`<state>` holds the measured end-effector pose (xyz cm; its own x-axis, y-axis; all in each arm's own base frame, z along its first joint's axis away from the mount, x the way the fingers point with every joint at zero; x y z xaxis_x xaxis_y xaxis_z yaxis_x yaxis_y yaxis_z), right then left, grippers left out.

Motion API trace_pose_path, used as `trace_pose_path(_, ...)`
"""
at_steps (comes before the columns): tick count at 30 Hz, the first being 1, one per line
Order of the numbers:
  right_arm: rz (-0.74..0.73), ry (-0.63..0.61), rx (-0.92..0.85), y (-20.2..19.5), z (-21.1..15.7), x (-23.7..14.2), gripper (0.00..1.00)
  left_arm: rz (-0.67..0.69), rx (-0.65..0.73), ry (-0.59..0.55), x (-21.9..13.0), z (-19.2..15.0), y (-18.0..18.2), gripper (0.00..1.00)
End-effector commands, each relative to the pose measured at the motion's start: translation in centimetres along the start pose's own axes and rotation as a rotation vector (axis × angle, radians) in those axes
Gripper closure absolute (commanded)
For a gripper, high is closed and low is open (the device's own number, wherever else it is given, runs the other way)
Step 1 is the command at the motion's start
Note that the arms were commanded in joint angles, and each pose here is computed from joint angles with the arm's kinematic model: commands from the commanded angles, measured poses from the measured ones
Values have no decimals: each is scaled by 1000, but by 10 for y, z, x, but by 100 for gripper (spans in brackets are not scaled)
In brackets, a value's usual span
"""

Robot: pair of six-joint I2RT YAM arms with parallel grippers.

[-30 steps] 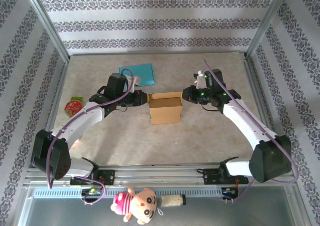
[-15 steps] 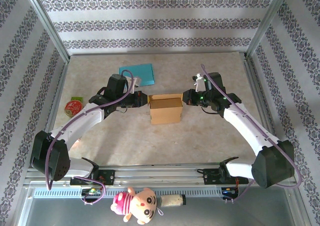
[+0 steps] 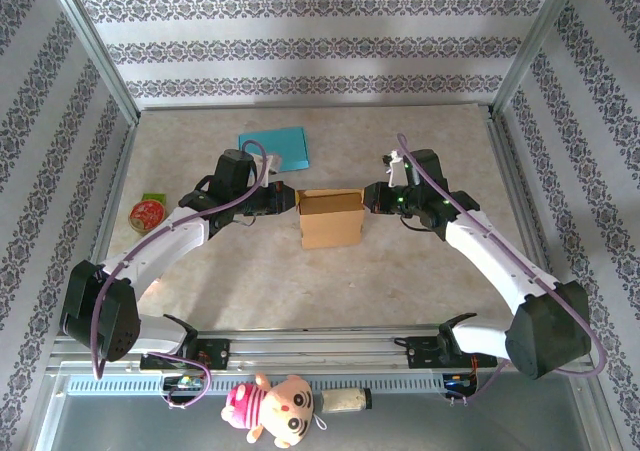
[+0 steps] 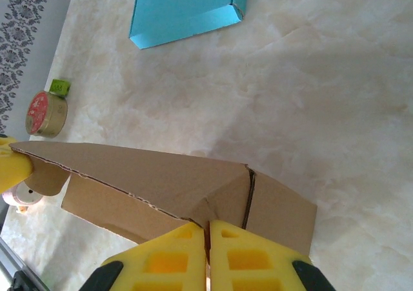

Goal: Fold the paper box

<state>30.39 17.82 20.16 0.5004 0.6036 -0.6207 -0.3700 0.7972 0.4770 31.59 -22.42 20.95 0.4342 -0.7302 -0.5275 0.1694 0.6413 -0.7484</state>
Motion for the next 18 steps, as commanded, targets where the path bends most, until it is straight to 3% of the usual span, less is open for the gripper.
trace_pose_path(1,-71,146,76,-17,-43,6,92,-23,-29,-1,3,-3,-7,98)
trace_pose_path(18,-64,148,55,-11,-42,5,92,-78,-149,-3,9,4,-17,98)
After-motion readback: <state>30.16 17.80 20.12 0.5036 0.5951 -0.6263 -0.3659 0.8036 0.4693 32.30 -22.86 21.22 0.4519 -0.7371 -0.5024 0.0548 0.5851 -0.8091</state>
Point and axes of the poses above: each hand's point on the last joint's axis, 136 mm out from that joint toward the fingers, its own x axis out along the fingers, its own y axis along the line the jaws close on, z = x × y, the point moved 2 cm from there along -x, back along the fingers, and after that the axes turned 9 degrees about -x, right-handed, at the moved point
